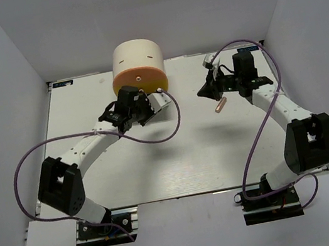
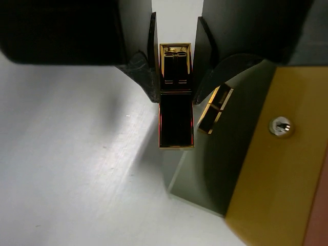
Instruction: Organize the makeup
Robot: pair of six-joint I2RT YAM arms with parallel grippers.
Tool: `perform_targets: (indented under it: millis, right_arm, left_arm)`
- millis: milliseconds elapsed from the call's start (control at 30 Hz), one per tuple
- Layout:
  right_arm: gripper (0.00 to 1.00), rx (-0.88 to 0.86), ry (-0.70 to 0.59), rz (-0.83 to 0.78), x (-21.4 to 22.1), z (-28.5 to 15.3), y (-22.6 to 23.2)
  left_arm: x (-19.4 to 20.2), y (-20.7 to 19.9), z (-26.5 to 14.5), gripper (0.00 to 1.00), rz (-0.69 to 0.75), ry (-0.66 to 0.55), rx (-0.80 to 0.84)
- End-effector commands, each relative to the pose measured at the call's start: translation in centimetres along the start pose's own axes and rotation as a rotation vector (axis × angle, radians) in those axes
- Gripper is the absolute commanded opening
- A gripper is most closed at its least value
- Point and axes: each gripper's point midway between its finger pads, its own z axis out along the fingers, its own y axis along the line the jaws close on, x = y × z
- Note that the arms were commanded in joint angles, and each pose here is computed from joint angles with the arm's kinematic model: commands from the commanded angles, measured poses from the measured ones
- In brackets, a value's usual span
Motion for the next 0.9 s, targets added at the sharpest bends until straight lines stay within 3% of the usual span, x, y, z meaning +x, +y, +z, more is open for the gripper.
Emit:
perform_targets:
  millis: [0, 267, 467, 567, 700, 767, 867]
  right_arm:
    - [0.00, 0.005, -0.052, -0.041, -1.7, -1.1, 0.3]
    - [0.00, 0.033, -0.061, -0.023, -1.2, -2.2, -0.1]
    - [0.00, 0.037, -0.078, -0.007, -1.4, -2.7, -0.2]
    - [0.00, 0.038, -0.079, -0.001, -1.2, -2.8, -0.3]
    - [0.02, 0.046, -0.078, 0.002, -1.1, -3.0, -0.5]
    - [0.04, 0.046, -0.075, 0.006, -0.9, -3.0, -0.5]
    - [0.18, 0.029, -0.067, -0.003, -0.6, -2.9, -0.3]
  left_arm:
    - [-0.9, 3.8, 0.3, 0.19, 0.078, 0.008, -0.050]
    - [-0.6, 7.7, 2.4, 0.21, 0.182, 0.019, -0.056]
    - [-0.1, 8.1, 3.5, 0.25, 0.174, 0.015, -0.050]
    - [0.2, 8.2, 4.0, 0.34, 0.167, 0.020, -0.054]
    - [0.4, 8.6, 4.2, 0.60, 0.166, 0.026, -0.079]
    - [0.1, 9.0, 4.0, 0.63, 0.169, 0.019, -0.097]
    - [-0.6, 9.7, 3.4, 0.71, 0.172, 0.008, -0.129]
